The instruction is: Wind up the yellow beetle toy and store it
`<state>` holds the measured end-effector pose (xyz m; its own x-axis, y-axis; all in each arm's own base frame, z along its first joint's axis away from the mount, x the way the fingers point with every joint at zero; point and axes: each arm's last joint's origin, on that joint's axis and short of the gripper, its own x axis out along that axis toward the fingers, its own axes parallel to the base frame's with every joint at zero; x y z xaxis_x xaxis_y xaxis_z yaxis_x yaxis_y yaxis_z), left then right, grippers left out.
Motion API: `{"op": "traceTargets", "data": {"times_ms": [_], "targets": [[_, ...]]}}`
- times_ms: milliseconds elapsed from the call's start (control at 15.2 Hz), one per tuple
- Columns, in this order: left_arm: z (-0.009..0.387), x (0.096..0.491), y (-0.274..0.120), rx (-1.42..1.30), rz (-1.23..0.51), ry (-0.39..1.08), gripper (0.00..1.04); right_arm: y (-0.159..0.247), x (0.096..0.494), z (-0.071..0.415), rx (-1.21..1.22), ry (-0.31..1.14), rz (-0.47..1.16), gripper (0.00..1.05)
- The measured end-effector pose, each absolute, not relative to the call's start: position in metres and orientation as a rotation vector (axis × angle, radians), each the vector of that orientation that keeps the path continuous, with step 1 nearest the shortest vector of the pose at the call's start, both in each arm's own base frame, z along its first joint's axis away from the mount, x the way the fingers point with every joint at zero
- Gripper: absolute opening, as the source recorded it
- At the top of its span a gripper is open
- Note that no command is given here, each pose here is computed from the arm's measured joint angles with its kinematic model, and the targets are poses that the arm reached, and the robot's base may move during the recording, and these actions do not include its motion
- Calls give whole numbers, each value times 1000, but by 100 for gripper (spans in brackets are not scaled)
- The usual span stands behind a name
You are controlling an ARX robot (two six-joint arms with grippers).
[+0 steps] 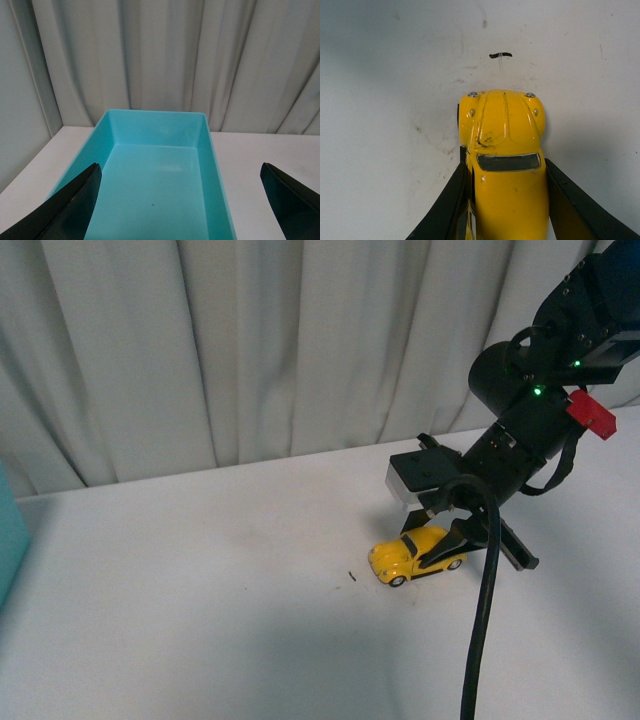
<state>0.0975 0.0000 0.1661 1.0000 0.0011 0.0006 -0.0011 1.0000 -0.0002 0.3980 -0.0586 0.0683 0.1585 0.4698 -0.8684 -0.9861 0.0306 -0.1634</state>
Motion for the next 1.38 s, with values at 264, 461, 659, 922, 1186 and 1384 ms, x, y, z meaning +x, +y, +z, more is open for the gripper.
{"op": "traceTargets", "data": {"times_ms": [264, 461, 659, 922, 1186, 1384], "targets": [[166, 97, 0, 0, 0, -1, 98, -80, 396, 66, -893, 751, 1254, 37], [166, 97, 0, 0, 0, -1, 98, -101, 394, 65, -865, 787, 1216, 37], [166, 97, 0, 0, 0, -1, 98, -118, 391, 65, -845, 813, 1187, 37], [166, 97, 0, 0, 0, -1, 98, -151, 386, 71, -823, 876, 1121, 37], [166, 97, 0, 0, 0, -1, 98, -161, 383, 73, -815, 893, 1100, 37], [166, 97, 0, 0, 0, -1, 98, -160, 384, 74, -814, 888, 1100, 40]]}}
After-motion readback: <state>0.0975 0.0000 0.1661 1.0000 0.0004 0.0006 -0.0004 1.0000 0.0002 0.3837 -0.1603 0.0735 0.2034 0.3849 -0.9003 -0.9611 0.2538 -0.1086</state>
